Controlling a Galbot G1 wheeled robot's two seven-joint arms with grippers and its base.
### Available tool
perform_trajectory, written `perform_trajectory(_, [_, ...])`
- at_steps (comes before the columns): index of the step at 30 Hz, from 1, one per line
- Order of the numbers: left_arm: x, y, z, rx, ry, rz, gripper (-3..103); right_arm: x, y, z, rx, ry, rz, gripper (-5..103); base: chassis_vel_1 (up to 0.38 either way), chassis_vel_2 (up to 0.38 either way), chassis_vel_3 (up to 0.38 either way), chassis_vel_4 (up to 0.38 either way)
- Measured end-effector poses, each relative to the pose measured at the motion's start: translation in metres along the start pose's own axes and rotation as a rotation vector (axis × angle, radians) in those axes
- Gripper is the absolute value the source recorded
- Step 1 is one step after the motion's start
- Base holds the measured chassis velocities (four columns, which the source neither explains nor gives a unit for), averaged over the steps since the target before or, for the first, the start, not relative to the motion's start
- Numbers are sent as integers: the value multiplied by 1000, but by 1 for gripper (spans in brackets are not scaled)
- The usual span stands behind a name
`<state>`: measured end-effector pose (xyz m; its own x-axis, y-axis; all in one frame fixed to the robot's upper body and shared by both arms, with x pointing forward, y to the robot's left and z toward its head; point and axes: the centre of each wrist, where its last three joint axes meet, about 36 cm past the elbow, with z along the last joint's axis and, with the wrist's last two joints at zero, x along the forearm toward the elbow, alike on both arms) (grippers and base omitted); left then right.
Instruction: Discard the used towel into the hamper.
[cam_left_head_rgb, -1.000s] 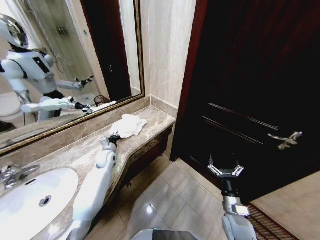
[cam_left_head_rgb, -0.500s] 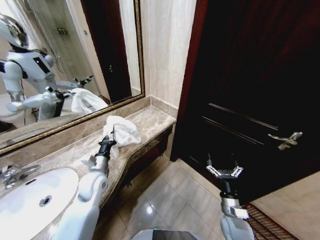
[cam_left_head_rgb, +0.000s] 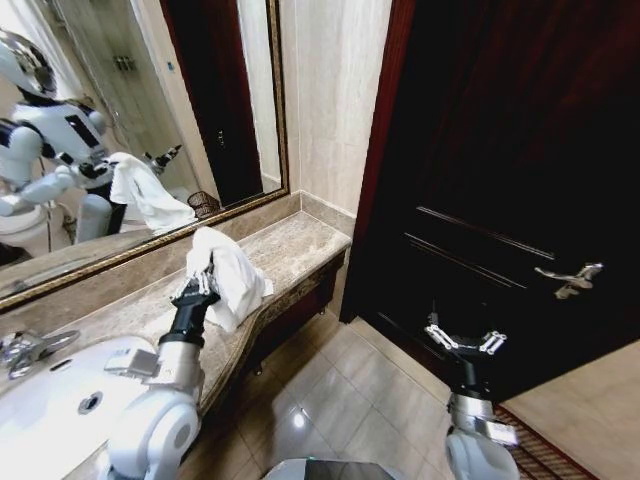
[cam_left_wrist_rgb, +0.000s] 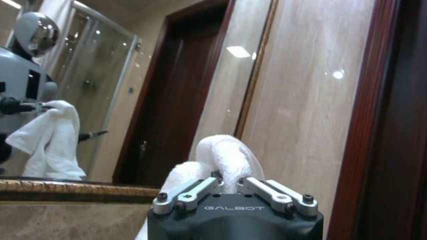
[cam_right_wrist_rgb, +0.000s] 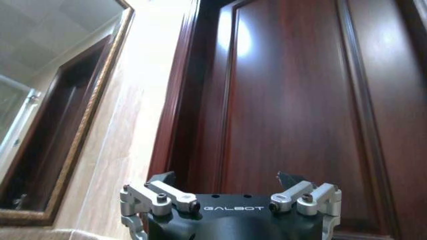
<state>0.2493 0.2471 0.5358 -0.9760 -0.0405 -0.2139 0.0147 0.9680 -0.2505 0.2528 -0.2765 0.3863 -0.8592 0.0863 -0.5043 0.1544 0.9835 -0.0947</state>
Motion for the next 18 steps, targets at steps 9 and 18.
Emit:
perform_trajectory(9, [6,4,4,-35,22,-2,3,-2,-2,-17,-6,-33,8,100,-50,-49,-60,-56])
perform_trajectory(18, [6,12,3,-34,73,10,3,3,-3,-22,54,17,23,100,-93,-104,-91,-98])
